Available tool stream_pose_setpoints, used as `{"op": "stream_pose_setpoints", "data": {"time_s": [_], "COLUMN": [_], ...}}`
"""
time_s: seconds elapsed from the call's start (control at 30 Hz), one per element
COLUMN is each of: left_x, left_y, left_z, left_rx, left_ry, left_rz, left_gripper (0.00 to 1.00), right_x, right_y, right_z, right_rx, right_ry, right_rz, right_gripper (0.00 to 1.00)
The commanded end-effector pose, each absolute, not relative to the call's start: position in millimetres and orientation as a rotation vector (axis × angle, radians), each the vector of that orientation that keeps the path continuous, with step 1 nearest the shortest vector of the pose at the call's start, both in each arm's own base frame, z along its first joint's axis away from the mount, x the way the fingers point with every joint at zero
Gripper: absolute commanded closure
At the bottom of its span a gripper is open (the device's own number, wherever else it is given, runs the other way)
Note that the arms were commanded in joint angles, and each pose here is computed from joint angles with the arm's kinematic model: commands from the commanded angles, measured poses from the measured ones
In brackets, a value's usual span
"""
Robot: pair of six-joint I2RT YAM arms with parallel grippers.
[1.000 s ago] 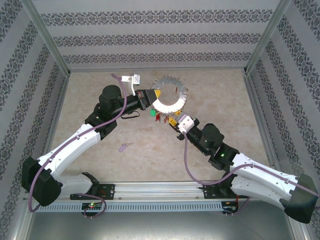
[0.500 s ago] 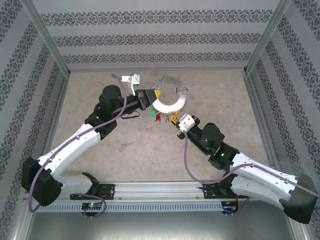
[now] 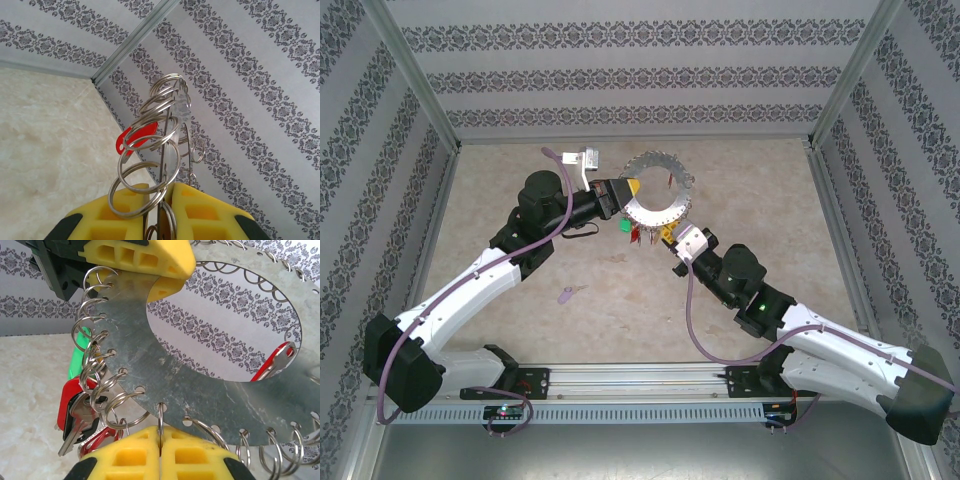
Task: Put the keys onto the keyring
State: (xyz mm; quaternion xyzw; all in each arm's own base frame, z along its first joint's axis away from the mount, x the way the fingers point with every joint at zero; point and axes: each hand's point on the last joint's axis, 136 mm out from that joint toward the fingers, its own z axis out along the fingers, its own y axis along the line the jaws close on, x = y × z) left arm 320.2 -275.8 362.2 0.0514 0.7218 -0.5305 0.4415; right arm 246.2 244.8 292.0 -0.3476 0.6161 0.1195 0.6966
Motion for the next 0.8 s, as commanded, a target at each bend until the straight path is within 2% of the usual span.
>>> {"op": "stream_pose_setpoints", "data": {"time_s": [0.0, 0.13, 0.27, 0.33, 0.4, 0.47, 0.53, 0.77], "left_x": [317, 323, 329, 330, 332, 332, 333, 323], "left_y": [-267, -259, -252, -250, -247, -246, -245, -245], "left_z": [386, 376, 361, 354, 344, 335, 323, 268], "left_rx": [0.111, 0.037, -0.049, -0.086, -0.128, -0.160, -0.188, -0.210], "left_ry": [1.706, 1.729, 1.772, 1.782, 1.800, 1.821, 1.850, 2.022], "left_rz": [-1.326, -1.291, -1.258, -1.256, -1.258, -1.258, -1.257, -1.219], "left_gripper": [1.00, 1.00, 0.96, 0.89, 0.88, 0.82, 0.80, 0.67], "right_x": [249, 248, 248, 248, 248, 248, 248, 254], "right_y": [240, 240, 240, 240, 240, 241, 242, 241], "right_z": [316, 307, 297, 291, 286, 280, 273, 249], "right_rx": [-0.715, -0.735, -0.737, -0.736, -0.730, -0.737, -0.745, -0.756], "right_ry": [1.333, 1.357, 1.408, 1.434, 1.472, 1.509, 1.537, 1.703], "right_rz": [0.273, 0.272, 0.286, 0.300, 0.318, 0.331, 0.347, 0.405], "right_gripper": [0.97, 1.00, 1.00, 1.00, 1.00, 1.00, 1.00, 1.00]}}
